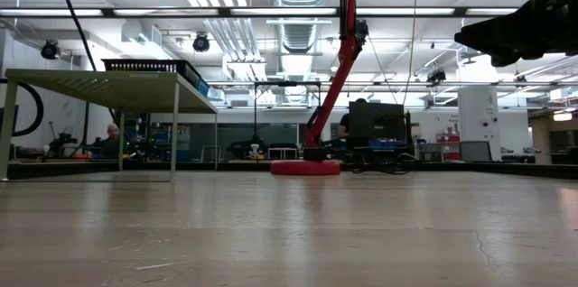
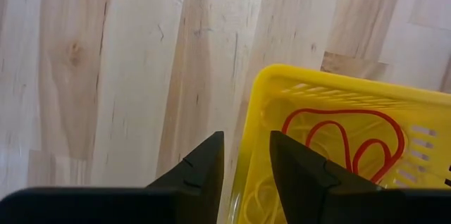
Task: Pick & Place Office Desk Supplies
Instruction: Put the yellow bin on the shelf
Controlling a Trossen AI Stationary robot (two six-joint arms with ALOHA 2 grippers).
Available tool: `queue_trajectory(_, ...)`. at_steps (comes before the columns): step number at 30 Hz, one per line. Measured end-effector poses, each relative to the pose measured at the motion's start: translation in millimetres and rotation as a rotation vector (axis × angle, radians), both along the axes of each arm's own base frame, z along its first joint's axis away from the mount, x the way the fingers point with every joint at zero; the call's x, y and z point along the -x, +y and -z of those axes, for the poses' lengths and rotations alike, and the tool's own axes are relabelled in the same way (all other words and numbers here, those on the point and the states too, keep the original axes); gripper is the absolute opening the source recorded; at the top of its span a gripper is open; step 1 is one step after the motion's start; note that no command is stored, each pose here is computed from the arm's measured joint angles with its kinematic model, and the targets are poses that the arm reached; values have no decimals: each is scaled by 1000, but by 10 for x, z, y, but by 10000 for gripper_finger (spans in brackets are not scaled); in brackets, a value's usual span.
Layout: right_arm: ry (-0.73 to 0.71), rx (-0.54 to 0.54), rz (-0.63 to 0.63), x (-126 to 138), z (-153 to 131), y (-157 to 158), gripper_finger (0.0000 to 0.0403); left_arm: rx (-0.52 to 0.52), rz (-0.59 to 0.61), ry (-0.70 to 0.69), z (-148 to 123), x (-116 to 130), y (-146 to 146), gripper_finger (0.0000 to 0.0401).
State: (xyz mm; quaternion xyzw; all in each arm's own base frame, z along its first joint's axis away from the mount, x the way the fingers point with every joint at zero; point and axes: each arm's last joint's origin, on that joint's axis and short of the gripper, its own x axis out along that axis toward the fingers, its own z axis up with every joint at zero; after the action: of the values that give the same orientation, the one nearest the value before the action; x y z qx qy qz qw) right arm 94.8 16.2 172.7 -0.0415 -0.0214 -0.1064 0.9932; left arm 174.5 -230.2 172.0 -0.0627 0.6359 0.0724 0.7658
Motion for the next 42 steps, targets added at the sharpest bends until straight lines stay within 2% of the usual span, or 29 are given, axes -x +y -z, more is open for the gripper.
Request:
queue_trajectory(19, 0, 0, 0, 0, 0, 0, 128, -5, 33, 0, -5, -2, 2, 115)
queue_trajectory(22, 0, 0, 0, 0, 0, 0, 128, -5, 33, 0, -5, -1, 2, 102)
queue_trajectory(33, 0, 0, 0, 0, 1, 0, 128, -5, 24, -8, -8, -5, 2, 15)
queue_trajectory(38, 0, 0, 0, 0, 0, 0, 128, -15, 27, -18, -8, -7, 5, 9)
queue_trajectory(42, 0, 0, 0, 0, 0, 0, 128, -67, 101, -59, -12, -22, 17, 14)
